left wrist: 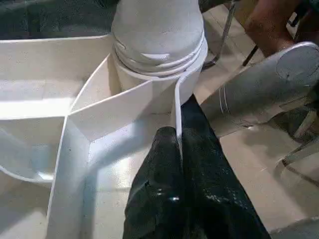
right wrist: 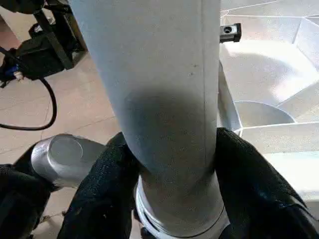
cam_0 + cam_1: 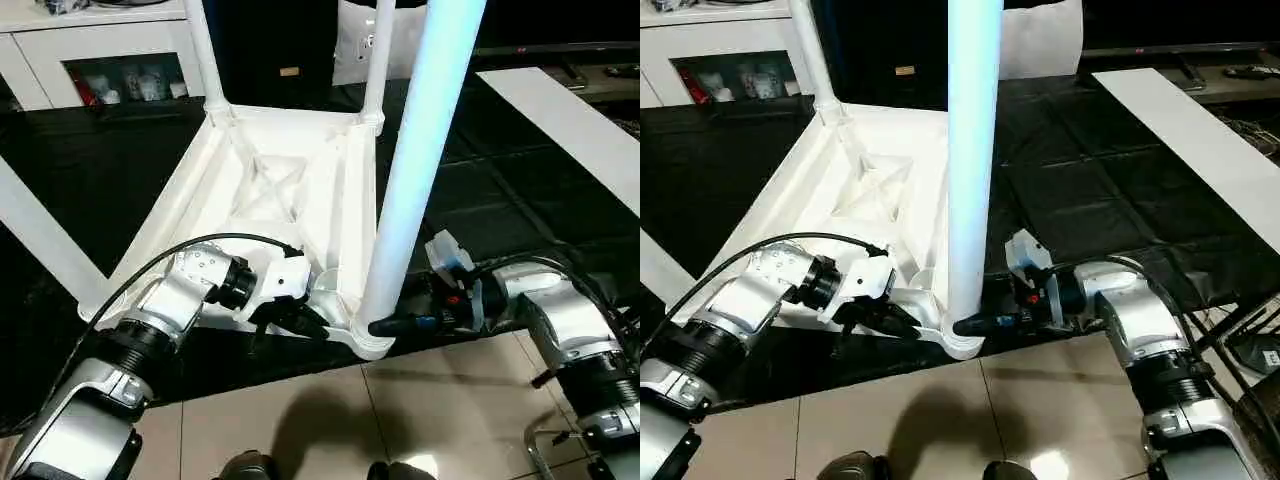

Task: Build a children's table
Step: Rotate leg to tighten

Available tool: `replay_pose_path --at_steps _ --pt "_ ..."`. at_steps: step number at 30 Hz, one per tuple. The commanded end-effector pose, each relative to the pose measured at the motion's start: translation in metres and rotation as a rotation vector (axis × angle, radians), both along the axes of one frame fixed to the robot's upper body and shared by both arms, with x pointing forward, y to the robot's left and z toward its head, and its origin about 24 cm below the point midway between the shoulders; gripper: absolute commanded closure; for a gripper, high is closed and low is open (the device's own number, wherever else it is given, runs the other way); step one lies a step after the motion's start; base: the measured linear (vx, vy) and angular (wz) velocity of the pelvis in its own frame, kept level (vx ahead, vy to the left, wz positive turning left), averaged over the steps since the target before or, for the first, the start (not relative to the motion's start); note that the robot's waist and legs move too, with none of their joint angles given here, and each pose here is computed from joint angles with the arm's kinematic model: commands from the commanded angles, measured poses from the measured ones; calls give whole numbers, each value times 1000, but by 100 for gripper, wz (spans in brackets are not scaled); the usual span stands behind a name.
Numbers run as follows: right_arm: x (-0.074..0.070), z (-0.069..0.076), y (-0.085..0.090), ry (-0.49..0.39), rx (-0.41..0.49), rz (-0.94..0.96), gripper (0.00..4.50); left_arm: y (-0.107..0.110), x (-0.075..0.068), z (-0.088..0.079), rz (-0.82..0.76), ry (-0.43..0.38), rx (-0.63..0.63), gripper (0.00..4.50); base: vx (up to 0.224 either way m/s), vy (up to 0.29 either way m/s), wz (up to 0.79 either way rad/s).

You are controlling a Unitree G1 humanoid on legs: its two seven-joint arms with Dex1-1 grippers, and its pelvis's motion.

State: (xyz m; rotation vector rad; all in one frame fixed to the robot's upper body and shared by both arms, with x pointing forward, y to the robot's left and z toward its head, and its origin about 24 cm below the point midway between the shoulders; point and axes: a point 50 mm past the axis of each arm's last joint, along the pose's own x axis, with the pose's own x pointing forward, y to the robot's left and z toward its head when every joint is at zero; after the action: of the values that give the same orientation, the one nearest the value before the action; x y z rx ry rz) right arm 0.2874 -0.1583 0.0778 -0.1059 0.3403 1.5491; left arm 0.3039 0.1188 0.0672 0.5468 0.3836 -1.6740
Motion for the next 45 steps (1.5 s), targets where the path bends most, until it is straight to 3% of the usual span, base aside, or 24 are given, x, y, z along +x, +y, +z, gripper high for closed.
replay_pose_path --at_steps 1,7,12,19,20,23,28,29,34,40,43,45 --pt "-6 -2 5 38 34 29 252 -11 1 10 -37 -31 -24 450 0 0 0" --pt "6 -12 22 15 25 -264 254 -24 15 18 151 -44 -107 450 0 0 0" --pt "30 -18 53 -6 27 -682 255 -48 36 24 434 -77 -189 450 0 0 0" --pt "55 -13 79 47 96 -1020 256 -70 49 35 659 -108 -267 450 0 0 0" --pt "57 -11 82 45 112 -1036 200 -72 50 36 673 -116 -271 450 0 0 0" --pt "57 -8 89 12 118 -1043 180 -76 52 40 710 -145 -285 450 0 0 0" --pt "53 -12 80 -33 105 -1024 155 -69 47 33 652 -158 -241 450 0 0 0" --pt "52 -13 73 -39 104 -1019 128 -66 45 31 623 -154 -229 450 0 0 0" --pt "44 -11 39 -116 119 -968 84 -50 37 19 518 -138 -174 450 0 0 0" --pt "30 2 9 -215 67 -694 63 -34 25 12 302 -127 -131 450 0 0 0" --pt "24 4 4 -234 37 -577 63 -30 23 12 247 -115 -117 450 0 0 0" --pt "13 3 -1 -226 -2 -390 63 -26 18 10 157 -89 -79 450 0 0 0"
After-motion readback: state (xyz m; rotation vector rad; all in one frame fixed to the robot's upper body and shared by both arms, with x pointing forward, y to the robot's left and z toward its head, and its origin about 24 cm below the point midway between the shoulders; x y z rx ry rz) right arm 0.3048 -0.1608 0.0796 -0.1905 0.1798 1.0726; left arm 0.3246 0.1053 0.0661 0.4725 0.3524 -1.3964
